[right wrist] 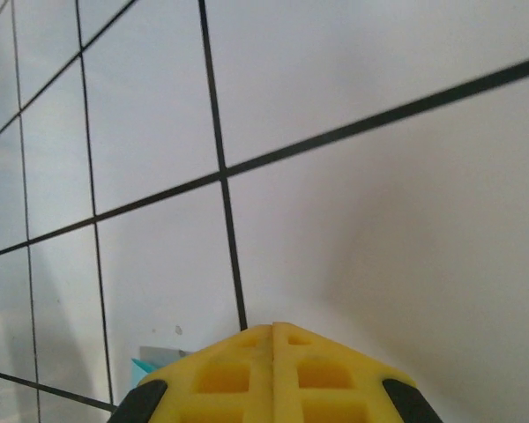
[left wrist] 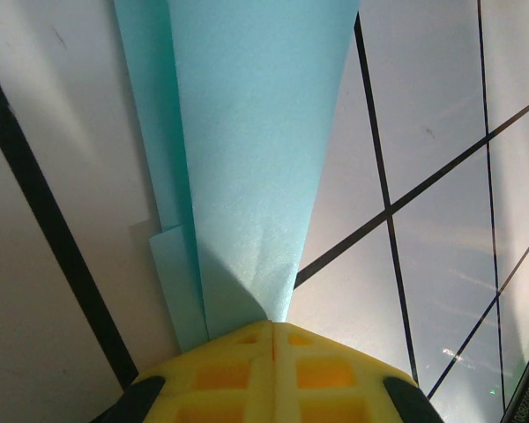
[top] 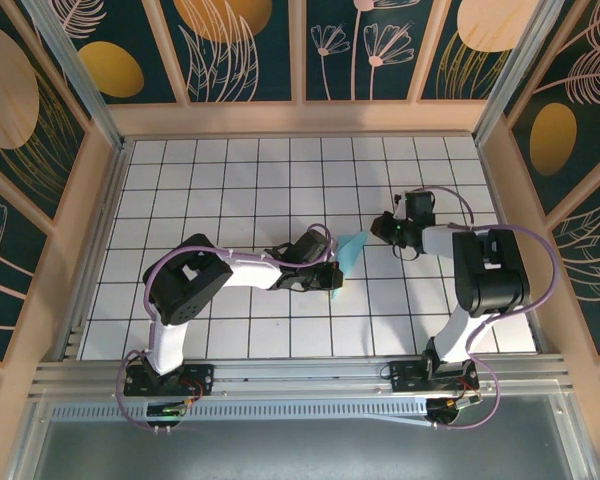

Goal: Fold a paper plane with a square sheet of paper (fold left side to right side)
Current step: Fold the wing for the fifth time at the center of the table.

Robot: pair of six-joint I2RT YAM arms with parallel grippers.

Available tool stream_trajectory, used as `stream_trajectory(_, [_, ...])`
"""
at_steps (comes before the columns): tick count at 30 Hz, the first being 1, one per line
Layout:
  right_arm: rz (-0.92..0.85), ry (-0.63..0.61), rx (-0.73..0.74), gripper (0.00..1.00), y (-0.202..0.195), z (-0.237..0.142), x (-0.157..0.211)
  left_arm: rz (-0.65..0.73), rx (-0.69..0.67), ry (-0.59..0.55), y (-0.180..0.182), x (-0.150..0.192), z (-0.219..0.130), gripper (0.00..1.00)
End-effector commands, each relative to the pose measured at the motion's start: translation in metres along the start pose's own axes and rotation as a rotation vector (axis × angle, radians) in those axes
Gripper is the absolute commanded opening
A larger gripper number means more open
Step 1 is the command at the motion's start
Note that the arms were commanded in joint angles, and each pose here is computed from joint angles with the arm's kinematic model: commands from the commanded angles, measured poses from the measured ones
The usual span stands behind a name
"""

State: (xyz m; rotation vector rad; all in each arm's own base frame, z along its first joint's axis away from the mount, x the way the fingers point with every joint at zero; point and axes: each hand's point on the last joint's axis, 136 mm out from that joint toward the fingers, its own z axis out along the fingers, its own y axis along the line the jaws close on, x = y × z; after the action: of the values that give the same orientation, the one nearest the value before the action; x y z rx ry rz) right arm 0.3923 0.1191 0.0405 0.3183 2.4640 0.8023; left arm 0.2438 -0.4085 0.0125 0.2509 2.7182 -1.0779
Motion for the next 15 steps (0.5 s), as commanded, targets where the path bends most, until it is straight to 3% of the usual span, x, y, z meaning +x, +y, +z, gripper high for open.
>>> stream_trajectory(1, [-0.036, -0.016, -0.039, 0.00, 0.021, -0.021, -0.006, -0.064, -0.235, 0.088, 0.071, 0.037, 0.006, 0.00])
stream_trajectory(8, [-0.008, 0.059, -0.115, 0.00, 0.045, -0.047, 0.052, -0.057, -0.239, 0.077, 0.069, 0.034, 0.004, 0.00])
stream_trajectory(15, [0.035, 0.192, -0.172, 0.00, 0.064, -0.037, 0.115, -0.053, -0.242, 0.071, 0.068, 0.032, 0.002, 0.00])
